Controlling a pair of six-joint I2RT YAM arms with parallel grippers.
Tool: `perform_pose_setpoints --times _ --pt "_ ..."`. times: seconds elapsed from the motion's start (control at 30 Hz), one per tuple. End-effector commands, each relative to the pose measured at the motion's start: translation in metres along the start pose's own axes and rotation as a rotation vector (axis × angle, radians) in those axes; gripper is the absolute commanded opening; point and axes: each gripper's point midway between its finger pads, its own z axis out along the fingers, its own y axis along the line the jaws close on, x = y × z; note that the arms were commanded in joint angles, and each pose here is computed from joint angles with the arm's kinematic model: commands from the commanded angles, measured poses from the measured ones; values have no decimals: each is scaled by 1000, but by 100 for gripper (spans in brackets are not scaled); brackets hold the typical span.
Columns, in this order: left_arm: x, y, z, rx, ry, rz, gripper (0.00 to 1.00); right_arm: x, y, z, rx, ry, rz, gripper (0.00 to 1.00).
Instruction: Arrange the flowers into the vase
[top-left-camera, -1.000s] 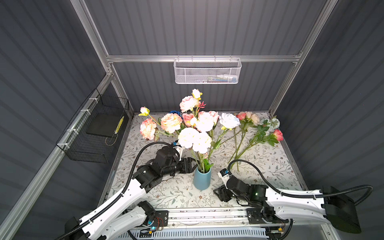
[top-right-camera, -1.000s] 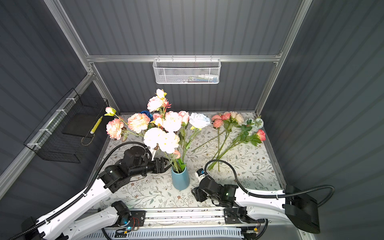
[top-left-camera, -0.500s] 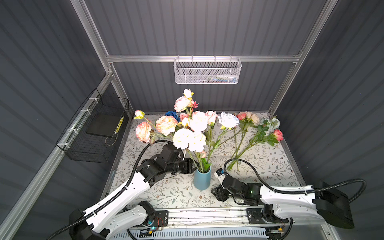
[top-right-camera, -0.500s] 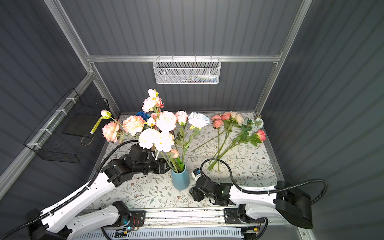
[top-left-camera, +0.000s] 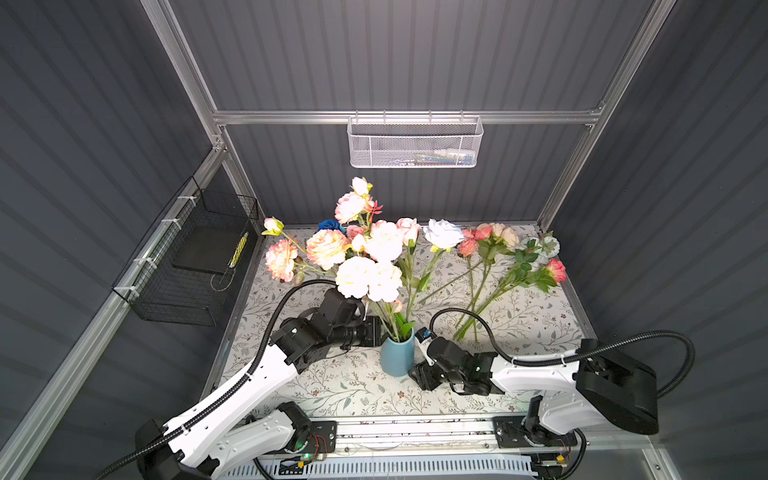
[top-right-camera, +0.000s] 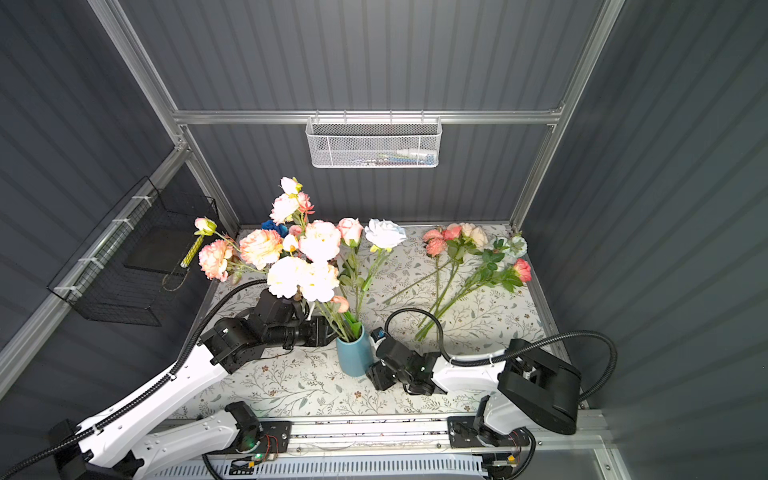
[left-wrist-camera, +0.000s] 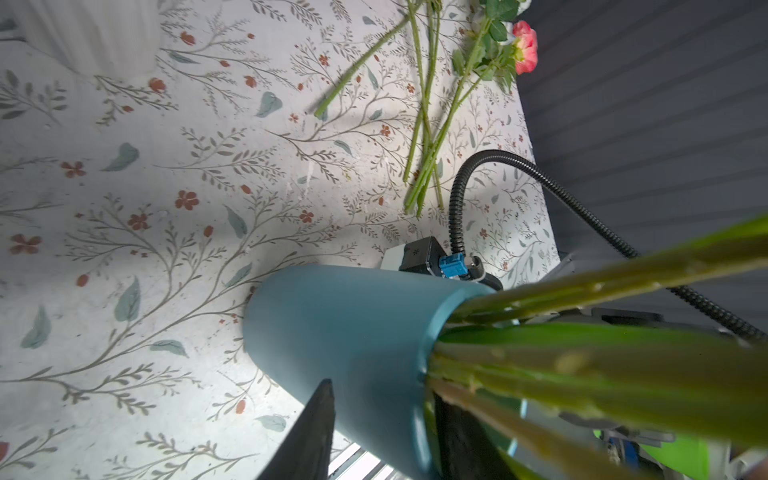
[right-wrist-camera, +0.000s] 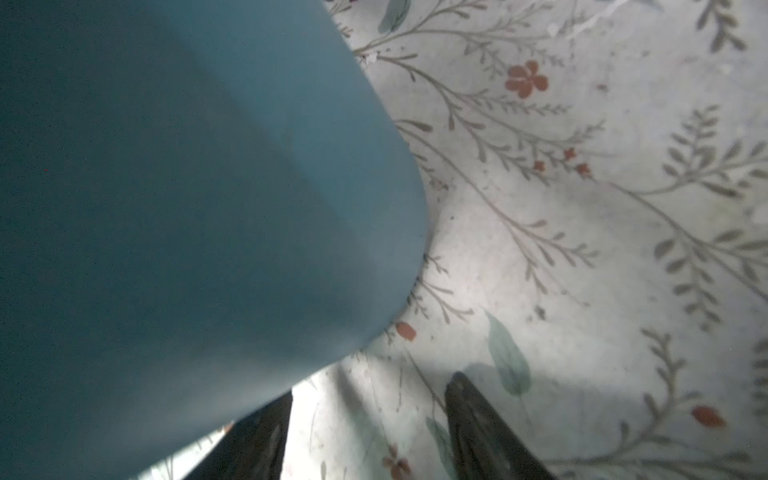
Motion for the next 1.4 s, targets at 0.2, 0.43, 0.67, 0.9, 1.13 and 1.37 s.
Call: perform_pose_setpoints --times 0.2,0.43,0.67,0.9,1.13,1.37 --pt "-12 36 -21 -224 -85 54 42 -44 14 25 -25 -44 -18 60" --pt "-27 65 -31 -345 -159 28 42 -64 9 50 6 -23 6 60" --pt "-39 90 -33 -355 -209 -42 40 -87 10 67 21 -24 6 59" --pt "-50 90 -31 -360 -246 -41 38 -104 10 82 20 -30 17 60" --pt "-48 93 -32 -383 -231 -42 38 -89 5 69 18 -15 23 61" --pt "-45 96 -33 -393 -227 -44 38 -66 30 44 -81 -34 -12 64"
